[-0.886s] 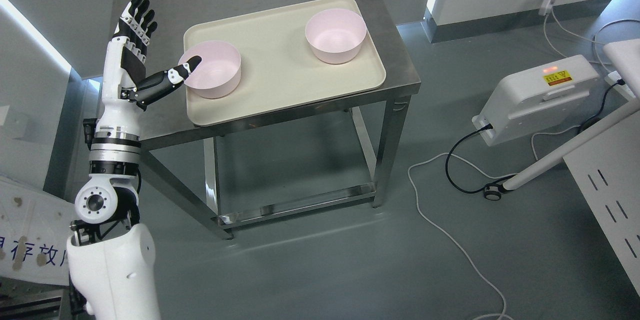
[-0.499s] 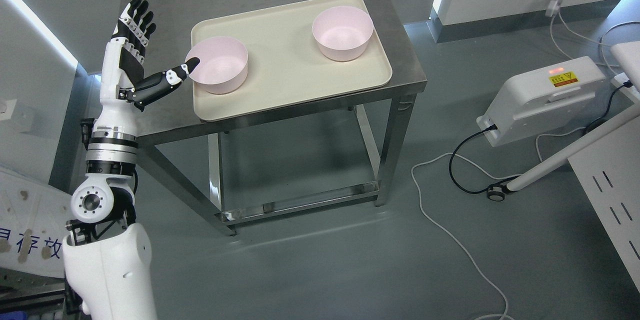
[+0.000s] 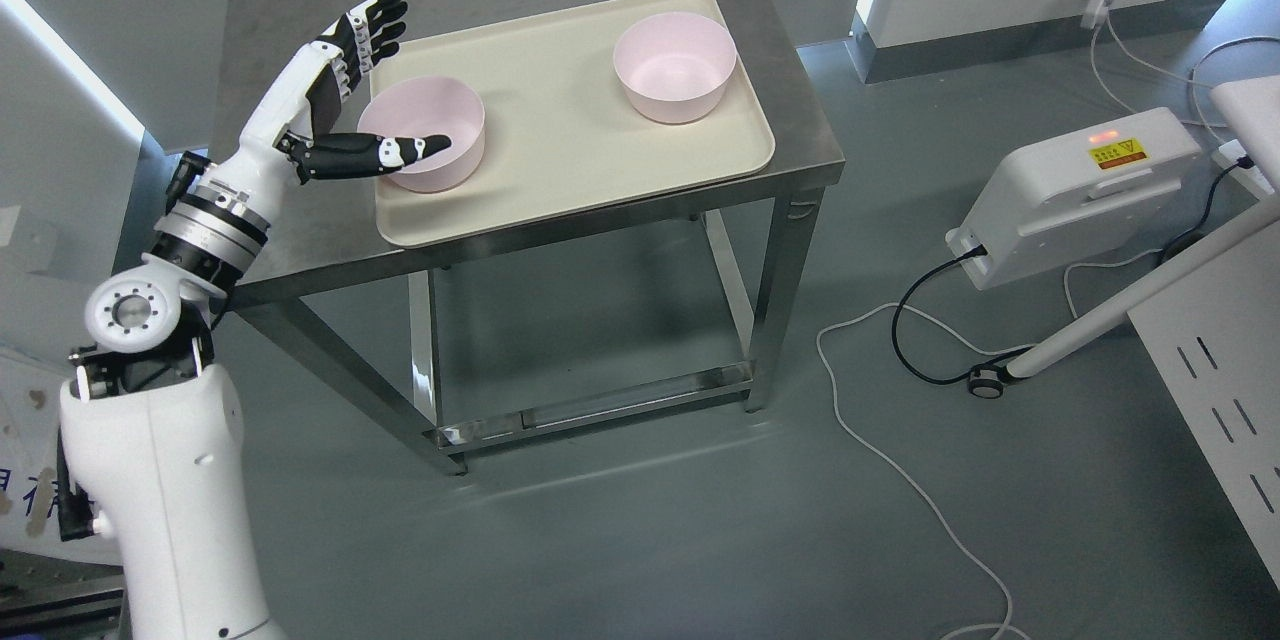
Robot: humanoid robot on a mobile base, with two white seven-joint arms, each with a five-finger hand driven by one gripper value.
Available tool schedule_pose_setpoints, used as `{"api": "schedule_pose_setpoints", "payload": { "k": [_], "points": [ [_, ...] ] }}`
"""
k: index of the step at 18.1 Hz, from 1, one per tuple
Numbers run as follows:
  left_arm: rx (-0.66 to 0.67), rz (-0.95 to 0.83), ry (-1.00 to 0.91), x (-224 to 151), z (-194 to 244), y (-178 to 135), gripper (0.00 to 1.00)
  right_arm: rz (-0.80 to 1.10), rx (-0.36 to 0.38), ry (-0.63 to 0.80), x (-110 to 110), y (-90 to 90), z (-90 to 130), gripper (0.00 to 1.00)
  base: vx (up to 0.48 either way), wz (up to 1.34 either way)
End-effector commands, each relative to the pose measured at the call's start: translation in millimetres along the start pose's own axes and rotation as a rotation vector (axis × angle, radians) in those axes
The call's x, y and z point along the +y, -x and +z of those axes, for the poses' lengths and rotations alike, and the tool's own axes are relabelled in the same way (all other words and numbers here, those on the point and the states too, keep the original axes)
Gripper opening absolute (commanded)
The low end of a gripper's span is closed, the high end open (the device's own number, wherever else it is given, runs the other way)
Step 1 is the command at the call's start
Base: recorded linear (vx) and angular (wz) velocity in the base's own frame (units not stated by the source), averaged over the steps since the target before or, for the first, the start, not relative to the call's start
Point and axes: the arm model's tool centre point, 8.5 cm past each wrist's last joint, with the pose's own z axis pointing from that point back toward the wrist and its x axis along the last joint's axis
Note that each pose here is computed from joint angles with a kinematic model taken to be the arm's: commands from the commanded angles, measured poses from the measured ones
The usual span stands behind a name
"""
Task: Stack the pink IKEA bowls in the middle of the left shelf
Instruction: 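Move the left hand toward the pink bowl nearer the robot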
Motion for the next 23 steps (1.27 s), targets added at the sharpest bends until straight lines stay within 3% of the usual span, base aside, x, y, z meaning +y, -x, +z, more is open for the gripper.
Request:
{"api": "schedule_pose_setpoints", "payload": {
  "k": [1,6,9,13,17,20,23],
  "points": [
    [0.191,-0.036,-0.023,54.5,-23.7,26.3,1.00,0.003,-0.002,0.017,-11.1,-1.9,0.7,1.00,0.000,0.00],
    [0.278,0.037,0.026,31.0,-34.0,46.8,0.98,0.003,-0.002,0.017,-11.1,-1.9,0.7,1.00,0.014,-0.03],
    [0.325,0.027,0.063,22.5,-35.2,59.6,0.91,0.003,-0.002,0.017,-11.1,-1.9,0.7,1.00,0.021,0.02],
    [0.367,-0.031,0.157,-5.5,-48.3,64.6,0.90,0.003,-0.002,0.017,-11.1,-1.9,0.7,1.00,0.001,0.01],
    [0.370,-0.047,0.191,-16.0,-57.0,65.8,0.76,0.003,0.000,0.017,-11.2,-0.9,0.7,1.00,0.007,0.04],
    [0.370,-0.174,0.214,-10.7,-52.0,79.8,0.67,0.003,0.000,0.017,-11.2,-0.9,0.7,1.00,0.057,0.09],
    [0.349,-0.217,0.222,-5.1,-53.2,75.0,0.59,0.003,-0.002,0.017,-11.1,-1.9,0.7,1.00,0.119,0.01]
  ]
}}
